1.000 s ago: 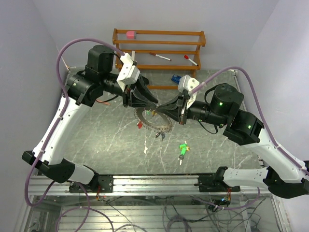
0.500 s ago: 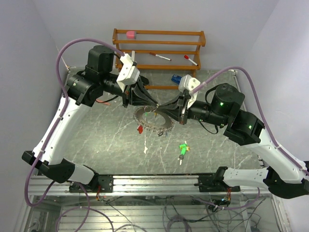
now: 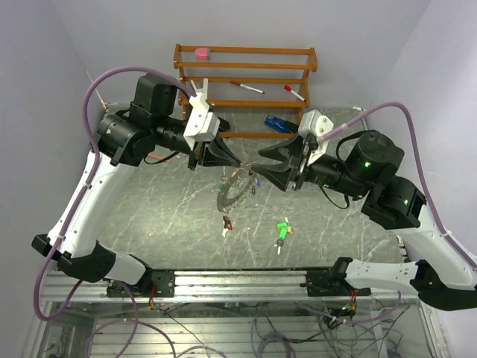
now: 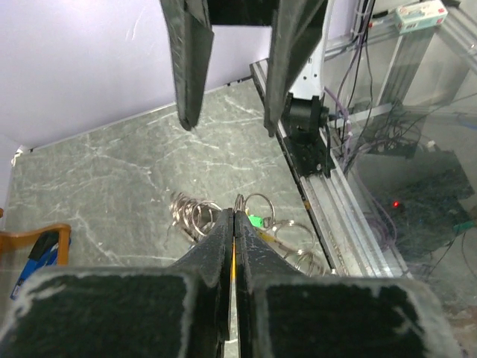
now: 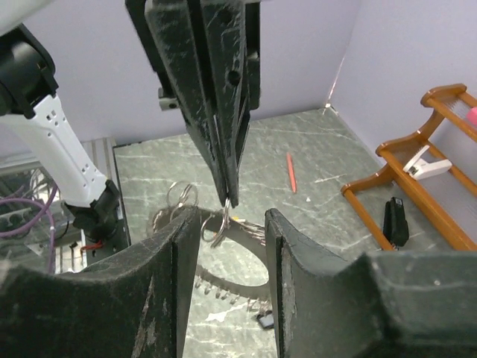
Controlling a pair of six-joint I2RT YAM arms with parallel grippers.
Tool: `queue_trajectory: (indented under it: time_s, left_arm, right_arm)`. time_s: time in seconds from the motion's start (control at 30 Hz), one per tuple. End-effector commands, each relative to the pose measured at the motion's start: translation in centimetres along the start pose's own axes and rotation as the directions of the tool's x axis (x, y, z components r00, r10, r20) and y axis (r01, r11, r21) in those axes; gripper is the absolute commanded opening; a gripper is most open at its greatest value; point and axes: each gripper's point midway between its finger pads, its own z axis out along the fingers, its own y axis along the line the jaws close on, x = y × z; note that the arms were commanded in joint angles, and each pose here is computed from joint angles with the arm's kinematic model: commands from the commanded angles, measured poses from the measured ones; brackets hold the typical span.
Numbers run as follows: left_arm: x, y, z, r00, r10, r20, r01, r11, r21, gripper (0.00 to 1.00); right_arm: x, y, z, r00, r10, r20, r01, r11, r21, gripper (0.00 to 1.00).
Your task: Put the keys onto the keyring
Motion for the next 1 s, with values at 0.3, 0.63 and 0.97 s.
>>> queue_trajectory:
  time_s: [0.3, 0.63, 0.97]
  left_arm:
    - [2.1, -1.8, 0.4, 0.976, 0.109, -0.186, -0.104, 0.994, 0.034, 0.07]
    - [1.5, -2.2, 0.1, 0.979, 0.131, -0.154, -0.133, 0.991, -0.002, 0.07]
    - [1.2, -1.0, 0.3, 0.981, 0.122, -0.152, -0.131, 0.99, -0.048, 0.07]
  right_arm:
    - [1.8, 0.8, 2.2, 0.994, 0.037, -0.105, -0.044, 0.997, -0.063, 0.3]
    - [0.8, 0.3, -0.7, 0.995, 0.053, -0.079, -0.053, 0.999, 0.0, 0.27]
    - [4.2, 2.2, 0.4, 0.977, 0.165, -0.134, -0.175, 0.982, -0.067, 0.57]
